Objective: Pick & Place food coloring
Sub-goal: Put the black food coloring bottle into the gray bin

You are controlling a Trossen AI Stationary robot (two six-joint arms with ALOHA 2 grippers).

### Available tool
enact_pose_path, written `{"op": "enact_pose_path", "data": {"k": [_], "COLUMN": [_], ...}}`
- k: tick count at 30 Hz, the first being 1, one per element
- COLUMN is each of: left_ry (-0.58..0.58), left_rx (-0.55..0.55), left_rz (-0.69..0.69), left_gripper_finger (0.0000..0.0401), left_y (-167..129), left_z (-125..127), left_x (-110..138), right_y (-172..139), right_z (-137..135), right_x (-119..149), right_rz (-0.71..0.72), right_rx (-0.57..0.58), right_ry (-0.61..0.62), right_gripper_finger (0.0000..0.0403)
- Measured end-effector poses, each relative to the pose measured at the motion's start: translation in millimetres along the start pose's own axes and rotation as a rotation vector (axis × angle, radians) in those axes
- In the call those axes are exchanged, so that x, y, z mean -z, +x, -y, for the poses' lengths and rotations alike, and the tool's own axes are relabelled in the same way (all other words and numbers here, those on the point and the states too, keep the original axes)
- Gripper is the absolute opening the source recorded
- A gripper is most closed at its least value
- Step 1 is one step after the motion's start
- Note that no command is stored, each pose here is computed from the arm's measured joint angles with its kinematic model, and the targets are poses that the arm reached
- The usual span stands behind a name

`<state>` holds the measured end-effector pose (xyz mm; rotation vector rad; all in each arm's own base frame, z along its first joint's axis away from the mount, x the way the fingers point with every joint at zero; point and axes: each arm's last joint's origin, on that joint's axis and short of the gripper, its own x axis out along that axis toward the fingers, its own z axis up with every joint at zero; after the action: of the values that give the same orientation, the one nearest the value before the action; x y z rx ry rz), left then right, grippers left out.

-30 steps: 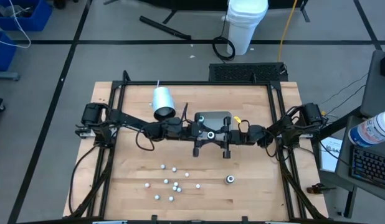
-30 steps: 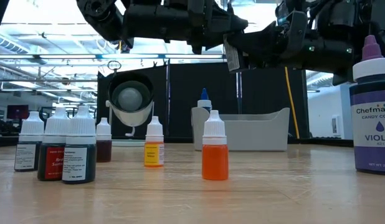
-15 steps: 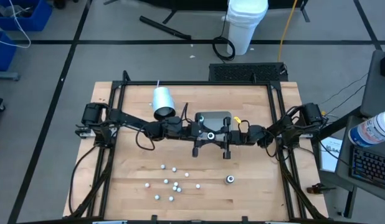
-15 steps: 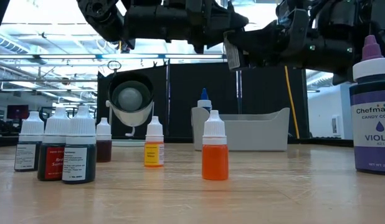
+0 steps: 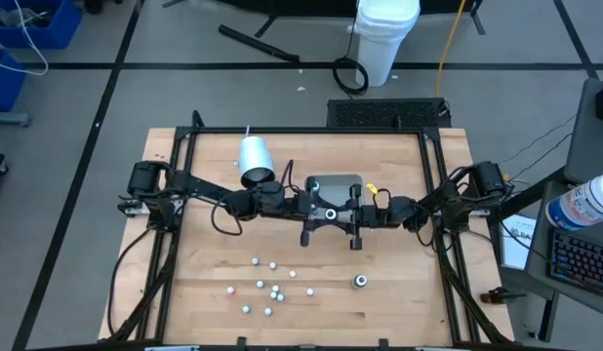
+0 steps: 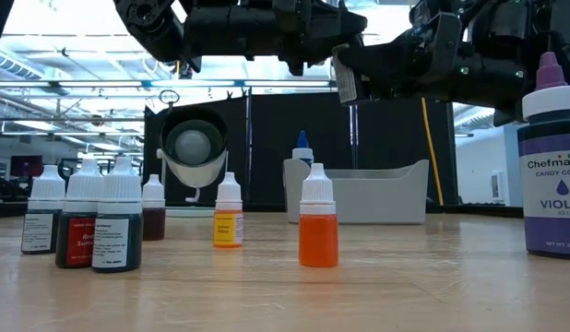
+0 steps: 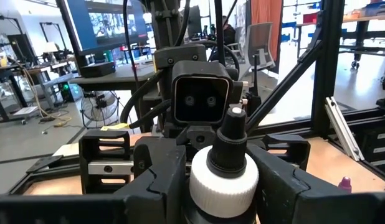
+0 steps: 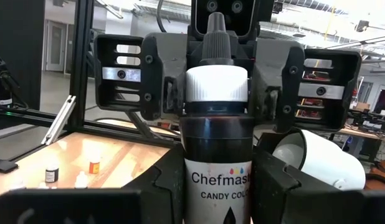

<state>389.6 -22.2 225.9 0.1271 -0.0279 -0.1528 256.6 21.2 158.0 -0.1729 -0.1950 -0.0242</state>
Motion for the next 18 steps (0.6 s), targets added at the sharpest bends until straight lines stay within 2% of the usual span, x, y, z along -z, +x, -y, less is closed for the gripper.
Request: {"op": "enact_pose_path", "data": {"k": [5, 18], "left_ry": [0.001, -0.017], "left_rx": [-0.003, -0.013], "left_rz": [-0.012, -0.041], "left_gripper_finger": [0.0140, 0.0140], "left_y": [0, -1], "left_z": [-3, -11], "left_x": [1, 4], "right_y": [0, 0], "right_z": [0, 0], "right_x": [0, 1], "right_rz": [-0.002, -0.012], "right_rx": [0.001, 0.009], "right_ry": [0.000, 0.010], "right_gripper_finger": [0.0116, 0.0117]}}
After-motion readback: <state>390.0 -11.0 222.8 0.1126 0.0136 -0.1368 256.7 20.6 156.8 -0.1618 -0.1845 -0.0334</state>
